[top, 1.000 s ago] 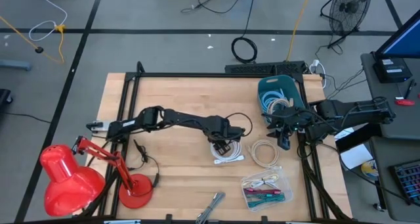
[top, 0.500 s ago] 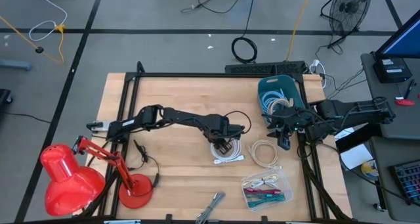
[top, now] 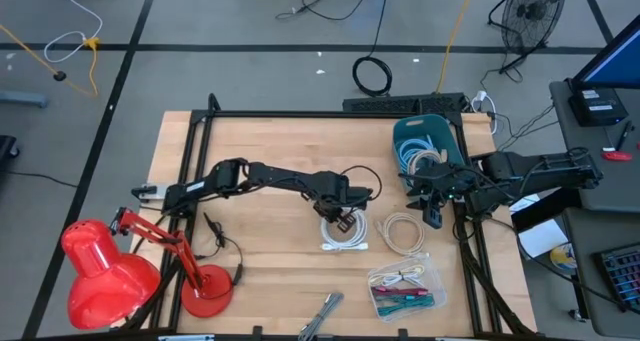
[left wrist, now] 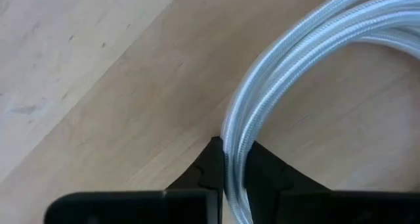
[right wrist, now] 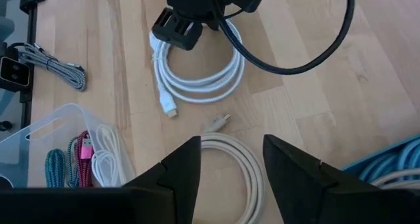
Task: Pick & Place USB Port
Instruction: Put the white hdmi cable into the blue bin
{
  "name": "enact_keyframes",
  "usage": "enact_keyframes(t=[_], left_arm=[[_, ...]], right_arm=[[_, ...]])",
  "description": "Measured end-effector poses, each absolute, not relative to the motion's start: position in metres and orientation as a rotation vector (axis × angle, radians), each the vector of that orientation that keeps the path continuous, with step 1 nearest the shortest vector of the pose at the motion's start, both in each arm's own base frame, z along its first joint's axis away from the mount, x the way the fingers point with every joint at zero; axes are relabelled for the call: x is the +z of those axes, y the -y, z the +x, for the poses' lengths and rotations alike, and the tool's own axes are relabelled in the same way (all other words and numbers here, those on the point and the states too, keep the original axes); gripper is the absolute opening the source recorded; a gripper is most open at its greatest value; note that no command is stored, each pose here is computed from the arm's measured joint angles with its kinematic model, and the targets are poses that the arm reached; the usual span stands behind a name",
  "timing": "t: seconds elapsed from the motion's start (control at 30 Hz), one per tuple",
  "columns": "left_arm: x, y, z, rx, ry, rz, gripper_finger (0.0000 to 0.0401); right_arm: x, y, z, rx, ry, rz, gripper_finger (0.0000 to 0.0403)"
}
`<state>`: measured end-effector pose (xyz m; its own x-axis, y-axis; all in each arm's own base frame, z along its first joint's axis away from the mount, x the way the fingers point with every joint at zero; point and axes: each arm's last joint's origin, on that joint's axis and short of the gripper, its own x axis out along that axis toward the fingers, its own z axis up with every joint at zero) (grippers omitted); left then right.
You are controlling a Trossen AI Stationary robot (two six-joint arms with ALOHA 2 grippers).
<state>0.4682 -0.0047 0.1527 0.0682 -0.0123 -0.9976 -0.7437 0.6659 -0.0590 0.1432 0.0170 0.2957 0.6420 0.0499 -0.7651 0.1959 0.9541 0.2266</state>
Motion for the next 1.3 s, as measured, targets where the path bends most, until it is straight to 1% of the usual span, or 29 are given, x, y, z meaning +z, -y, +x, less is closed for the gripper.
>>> enact_keyframes(t=[0.07,0.2,0.37,0.53,0.63,0.77,0.9,1.03,1.13,1.23,1.3], left_arm=[[0.159,0.003,0.469,0.649,-1.383,-0.717,0.0034],[0.187,-0.004,0.466,0.770,-1.255,-0.824,0.0034],[0.220,-0.013,0.459,0.968,-1.032,-0.960,0.0034],[0.259,-0.024,0.448,1.089,-0.781,-1.022,0.0034],[0.279,-0.032,0.440,1.160,-0.632,-1.042,0.0034],[0.311,-0.041,0.427,1.199,-0.434,-1.071,0.0034],[0.338,-0.047,0.417,1.189,-0.271,-1.076,0.0034],[0.363,-0.048,0.411,1.128,-0.170,-1.054,0.0034],[0.367,-0.047,0.410,1.115,-0.157,-1.037,0.0034],[0.368,-0.044,0.410,1.106,-0.160,-1.029,0.0034],[0.368,-0.041,0.410,1.098,-0.161,-1.028,0.0034]], right_arm=[[0.296,-0.017,0.143,-0.087,-0.873,0.309,0.0155],[0.296,-0.016,0.143,-0.124,-0.866,0.328,0.0155],[0.295,-0.015,0.143,-0.215,-0.852,0.384,0.0155],[0.296,-0.013,0.143,-0.309,-0.820,0.439,0.0155],[0.296,-0.011,0.143,-0.419,-0.770,0.479,0.0155],[0.294,-0.006,0.147,-0.576,-0.617,0.512,0.0155],[0.288,-0.005,0.157,-0.591,-0.394,0.571,0.0155],[0.290,-0.007,0.169,-0.452,-0.123,0.591,0.0155],[0.299,-0.009,0.174,-0.321,0.076,0.604,0.0155],[0.307,-0.009,0.175,-0.284,0.179,0.618,0.0155],[0.309,-0.008,0.174,-0.289,0.192,0.614,0.0155]])
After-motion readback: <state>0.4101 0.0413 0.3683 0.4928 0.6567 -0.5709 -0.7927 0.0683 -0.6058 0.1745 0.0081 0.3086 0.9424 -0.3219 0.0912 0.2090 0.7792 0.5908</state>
